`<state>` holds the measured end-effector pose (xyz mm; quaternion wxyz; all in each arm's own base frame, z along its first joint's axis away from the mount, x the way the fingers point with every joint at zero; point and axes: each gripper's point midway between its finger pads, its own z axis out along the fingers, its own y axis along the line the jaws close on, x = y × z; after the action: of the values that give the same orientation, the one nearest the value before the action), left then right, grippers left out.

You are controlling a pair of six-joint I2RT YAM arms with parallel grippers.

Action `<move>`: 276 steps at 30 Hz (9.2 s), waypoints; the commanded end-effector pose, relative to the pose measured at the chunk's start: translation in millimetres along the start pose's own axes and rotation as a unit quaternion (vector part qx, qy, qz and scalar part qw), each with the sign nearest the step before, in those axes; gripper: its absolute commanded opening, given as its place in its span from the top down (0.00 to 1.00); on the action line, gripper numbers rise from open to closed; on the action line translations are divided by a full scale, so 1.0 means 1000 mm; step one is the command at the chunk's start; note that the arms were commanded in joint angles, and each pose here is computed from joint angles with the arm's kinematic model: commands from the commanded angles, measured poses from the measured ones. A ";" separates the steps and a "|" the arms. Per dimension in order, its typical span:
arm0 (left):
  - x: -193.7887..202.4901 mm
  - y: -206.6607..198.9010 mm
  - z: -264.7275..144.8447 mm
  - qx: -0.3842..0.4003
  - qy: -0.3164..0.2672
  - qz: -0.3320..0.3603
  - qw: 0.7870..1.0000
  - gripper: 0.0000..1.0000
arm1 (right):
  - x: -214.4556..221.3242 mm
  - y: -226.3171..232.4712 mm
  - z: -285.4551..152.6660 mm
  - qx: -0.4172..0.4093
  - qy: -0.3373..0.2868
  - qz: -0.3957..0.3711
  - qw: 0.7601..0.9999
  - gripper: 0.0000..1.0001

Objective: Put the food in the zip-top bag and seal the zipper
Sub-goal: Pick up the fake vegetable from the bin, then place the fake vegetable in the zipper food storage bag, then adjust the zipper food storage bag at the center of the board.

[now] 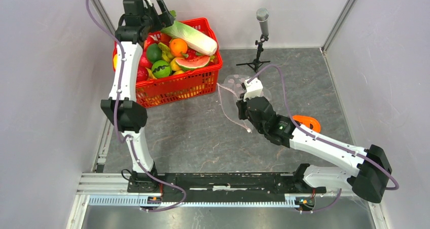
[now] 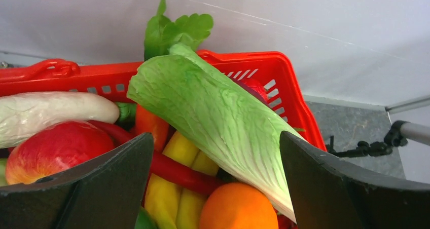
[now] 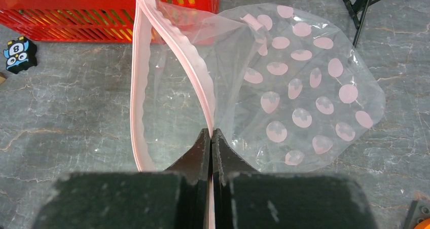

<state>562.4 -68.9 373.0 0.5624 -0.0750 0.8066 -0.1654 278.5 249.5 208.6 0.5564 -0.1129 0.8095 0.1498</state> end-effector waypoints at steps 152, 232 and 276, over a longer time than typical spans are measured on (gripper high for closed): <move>0.099 -0.180 -0.196 -0.061 -0.339 0.134 0.929 0.98 | -0.091 0.018 -0.011 -0.077 -0.104 0.232 0.964 1.00; 0.283 -0.183 -0.219 0.347 0.142 -0.018 0.927 0.13 | -0.142 0.002 -0.059 -0.262 -0.194 0.242 0.914 1.00; 0.236 -0.233 -0.197 0.429 -0.017 0.002 0.903 0.98 | -0.170 0.048 -0.085 -0.364 -0.191 0.300 0.861 1.00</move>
<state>267.9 -327.4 248.7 0.4299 0.1865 0.7499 -0.4670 275.5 256.3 301.9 0.5313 -0.0141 0.6917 0.4889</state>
